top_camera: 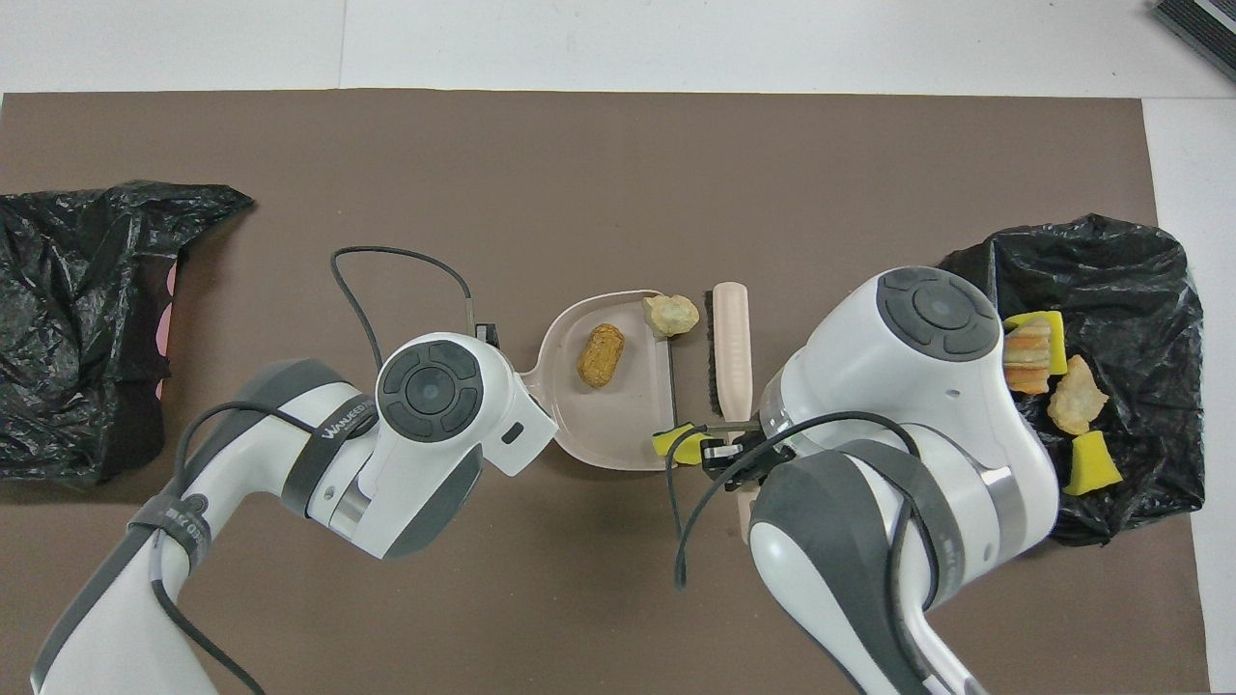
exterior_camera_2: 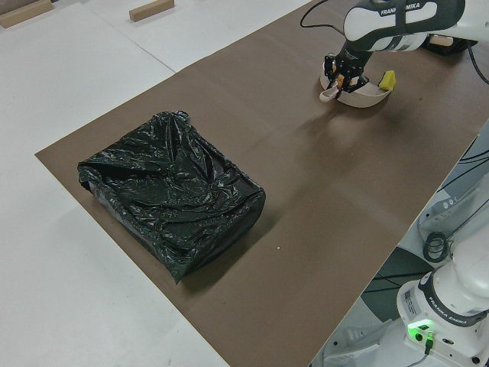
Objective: Sweep and dump trash in bin
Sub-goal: 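Sweep the remaining chunks into the dustpan with the right gripper's brush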
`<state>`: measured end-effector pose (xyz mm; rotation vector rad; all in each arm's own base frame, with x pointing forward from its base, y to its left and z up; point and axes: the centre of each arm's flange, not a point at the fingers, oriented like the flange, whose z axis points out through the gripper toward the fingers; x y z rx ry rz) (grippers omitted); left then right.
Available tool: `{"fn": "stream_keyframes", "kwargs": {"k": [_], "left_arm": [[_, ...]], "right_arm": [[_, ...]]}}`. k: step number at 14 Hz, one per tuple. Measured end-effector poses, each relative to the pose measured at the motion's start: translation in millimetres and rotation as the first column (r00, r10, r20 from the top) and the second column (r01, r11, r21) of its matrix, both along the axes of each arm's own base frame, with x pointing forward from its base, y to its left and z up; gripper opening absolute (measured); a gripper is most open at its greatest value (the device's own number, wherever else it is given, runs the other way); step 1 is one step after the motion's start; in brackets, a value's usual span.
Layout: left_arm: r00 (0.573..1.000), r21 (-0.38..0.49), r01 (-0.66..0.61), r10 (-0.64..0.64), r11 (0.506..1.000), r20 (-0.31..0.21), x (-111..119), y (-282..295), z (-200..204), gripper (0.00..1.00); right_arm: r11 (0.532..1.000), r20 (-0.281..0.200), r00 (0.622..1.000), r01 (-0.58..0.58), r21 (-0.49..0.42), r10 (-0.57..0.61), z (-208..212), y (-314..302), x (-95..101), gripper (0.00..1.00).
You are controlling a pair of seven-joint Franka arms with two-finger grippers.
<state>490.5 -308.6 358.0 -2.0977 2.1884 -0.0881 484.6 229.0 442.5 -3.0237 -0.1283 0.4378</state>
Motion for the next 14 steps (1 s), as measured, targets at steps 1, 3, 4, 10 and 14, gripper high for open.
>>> {"fn": "stream_keyframes", "kwargs": {"k": [1,3,4,10,14], "left_arm": [[1.000,0.000,-0.005,0.005,1.000,-0.001,1,1,0,0.31],[0.999,-0.002,-0.039,0.039,0.999,-0.002,2,4,-1,0.31],[0.998,-0.003,-0.063,0.063,0.998,-0.003,3,7,-1,0.31],[0.995,-0.005,-0.104,0.104,0.995,-0.004,8,15,-1,0.31],[0.995,-0.005,-0.103,0.103,0.995,-0.004,7,14,-1,0.31]], "right_arm": [[0.997,0.015,0.998,-0.066,-0.033,0.067,-9,-8,5.9,0.27],[0.978,0.046,0.981,-0.186,-0.097,0.191,-34,-17,22.0,0.27],[0.966,0.047,0.970,-0.231,-0.115,0.238,-46,-19,29.0,0.27],[0.954,-0.039,0.955,-0.295,-0.046,0.293,-98,7,19.8,0.27],[0.972,-0.090,0.970,-0.220,0.082,0.227,-91,38,-2.7,0.27]]}}
